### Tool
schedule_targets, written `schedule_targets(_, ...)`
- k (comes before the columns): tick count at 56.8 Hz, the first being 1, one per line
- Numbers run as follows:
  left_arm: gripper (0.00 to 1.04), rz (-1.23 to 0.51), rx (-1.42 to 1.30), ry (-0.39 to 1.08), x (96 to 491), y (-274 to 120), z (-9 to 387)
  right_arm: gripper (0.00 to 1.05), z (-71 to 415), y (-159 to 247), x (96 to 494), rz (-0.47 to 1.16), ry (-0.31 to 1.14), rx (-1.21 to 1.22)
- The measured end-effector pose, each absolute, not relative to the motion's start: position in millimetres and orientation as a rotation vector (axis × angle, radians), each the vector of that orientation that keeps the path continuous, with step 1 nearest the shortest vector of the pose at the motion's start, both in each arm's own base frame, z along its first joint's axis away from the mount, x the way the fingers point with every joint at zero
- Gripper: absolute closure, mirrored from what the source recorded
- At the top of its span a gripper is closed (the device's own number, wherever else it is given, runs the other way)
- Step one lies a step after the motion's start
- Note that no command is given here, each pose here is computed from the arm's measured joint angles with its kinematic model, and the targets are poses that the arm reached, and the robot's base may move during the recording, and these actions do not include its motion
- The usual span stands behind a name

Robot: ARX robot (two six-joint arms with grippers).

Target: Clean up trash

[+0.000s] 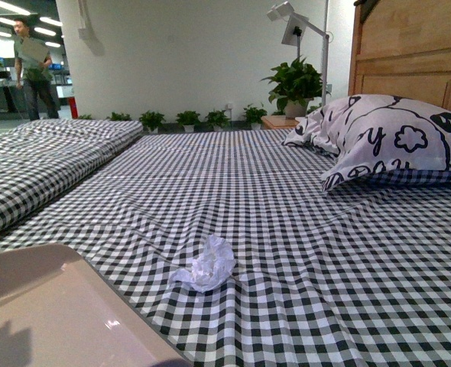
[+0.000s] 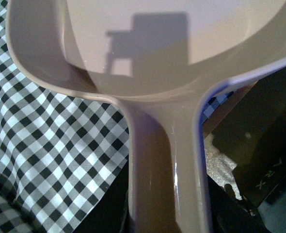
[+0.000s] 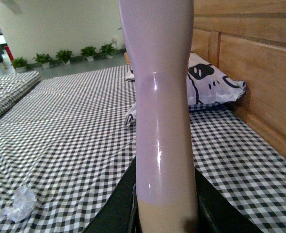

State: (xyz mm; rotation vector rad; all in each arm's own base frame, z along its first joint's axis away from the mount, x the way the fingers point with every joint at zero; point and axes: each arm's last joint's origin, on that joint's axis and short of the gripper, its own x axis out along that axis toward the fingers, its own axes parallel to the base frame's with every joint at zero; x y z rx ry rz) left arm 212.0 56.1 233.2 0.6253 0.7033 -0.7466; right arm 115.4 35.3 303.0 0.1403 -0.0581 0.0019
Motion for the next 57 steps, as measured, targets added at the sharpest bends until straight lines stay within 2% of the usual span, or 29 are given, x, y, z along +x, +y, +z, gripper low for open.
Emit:
schedule_targets(34,0.8,-0.786,0.666,0.735,255.4,69.1,206.0,0.85,303.0,35.3,115.4,0.002,-0.058,0.14)
schedule_targets(55,0.8,-0.84,0.732,0.762,253.5,70.7,201.5,0.85,303.0,35.3,115.4,0.002,-0.058,0.14)
schedule_targets(57,0.8,-0.84,0.734,0.761,253.4,70.8,201.5,0.85,302.2,36.4,117.2,0.01,-0.016,0.122)
